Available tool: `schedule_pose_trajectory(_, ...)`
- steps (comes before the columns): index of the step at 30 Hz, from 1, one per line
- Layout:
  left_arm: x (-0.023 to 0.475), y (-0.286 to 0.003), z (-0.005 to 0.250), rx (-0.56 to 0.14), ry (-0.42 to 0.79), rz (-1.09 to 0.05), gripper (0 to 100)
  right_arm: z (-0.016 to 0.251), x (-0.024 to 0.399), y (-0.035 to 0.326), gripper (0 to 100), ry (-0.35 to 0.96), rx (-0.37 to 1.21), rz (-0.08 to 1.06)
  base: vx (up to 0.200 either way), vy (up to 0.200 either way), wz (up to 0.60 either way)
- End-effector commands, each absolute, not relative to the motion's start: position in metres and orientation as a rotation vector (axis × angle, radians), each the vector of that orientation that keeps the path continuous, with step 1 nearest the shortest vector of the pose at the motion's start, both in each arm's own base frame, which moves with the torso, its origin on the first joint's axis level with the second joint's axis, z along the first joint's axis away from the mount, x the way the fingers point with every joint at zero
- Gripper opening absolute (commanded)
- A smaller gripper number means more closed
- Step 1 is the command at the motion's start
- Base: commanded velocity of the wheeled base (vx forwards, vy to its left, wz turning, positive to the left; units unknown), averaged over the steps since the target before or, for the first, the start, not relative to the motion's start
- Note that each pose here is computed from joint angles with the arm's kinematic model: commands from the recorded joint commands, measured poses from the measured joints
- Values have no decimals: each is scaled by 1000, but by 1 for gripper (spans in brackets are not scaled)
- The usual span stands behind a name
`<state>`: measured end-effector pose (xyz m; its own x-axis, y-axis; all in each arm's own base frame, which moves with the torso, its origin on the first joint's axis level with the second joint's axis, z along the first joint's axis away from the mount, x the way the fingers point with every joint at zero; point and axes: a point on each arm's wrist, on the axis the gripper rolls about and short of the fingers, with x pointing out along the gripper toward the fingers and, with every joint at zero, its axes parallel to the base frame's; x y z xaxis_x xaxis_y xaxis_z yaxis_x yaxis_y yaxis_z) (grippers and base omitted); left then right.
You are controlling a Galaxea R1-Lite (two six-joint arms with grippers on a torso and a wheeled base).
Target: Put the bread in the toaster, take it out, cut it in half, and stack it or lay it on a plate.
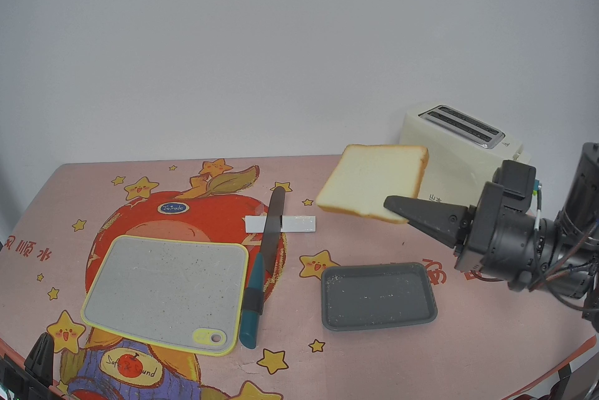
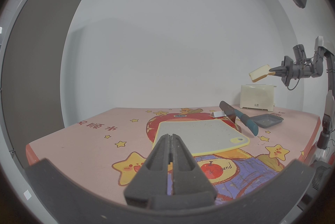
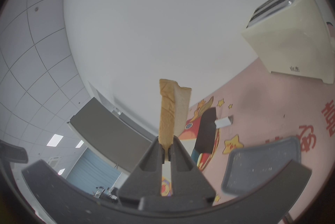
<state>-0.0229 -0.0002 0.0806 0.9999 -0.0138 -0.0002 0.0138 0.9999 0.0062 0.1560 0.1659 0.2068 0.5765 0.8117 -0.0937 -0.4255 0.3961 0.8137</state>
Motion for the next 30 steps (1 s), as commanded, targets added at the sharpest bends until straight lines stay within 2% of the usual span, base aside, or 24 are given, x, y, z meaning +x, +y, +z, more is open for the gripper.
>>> schedule_pose_trajectory(1,-23,0,75,6,1,-14,0,233,138,154,0,556,843,885,0,0,0)
schedule_pose_trajectory(4,-23,0,75,9,3,-15,0,237,132,148,0,632,833,916,0,0,0)
schedule_pose_trajectory(6,-23,0,75,9,3,-15,0,237,132,148,0,632,833,916,0,0,0)
schedule_pose_trajectory(7,-23,0,75,8,1,-17,0,242,125,140,0,682,868,980,0,0,0)
schedule_pose_trajectory(10,-23,0,75,8,1,-15,0,246,118,133,0,703,896,1017,0,0,0)
schedule_pose_trajectory(25,-23,0,75,6,1,-14,0,243,121,132,0,716,894,998,0,0,0)
schedule_pose_trajectory(30,-23,0,75,6,1,-15,0,241,122,133,0,724,892,991,0,200,0)
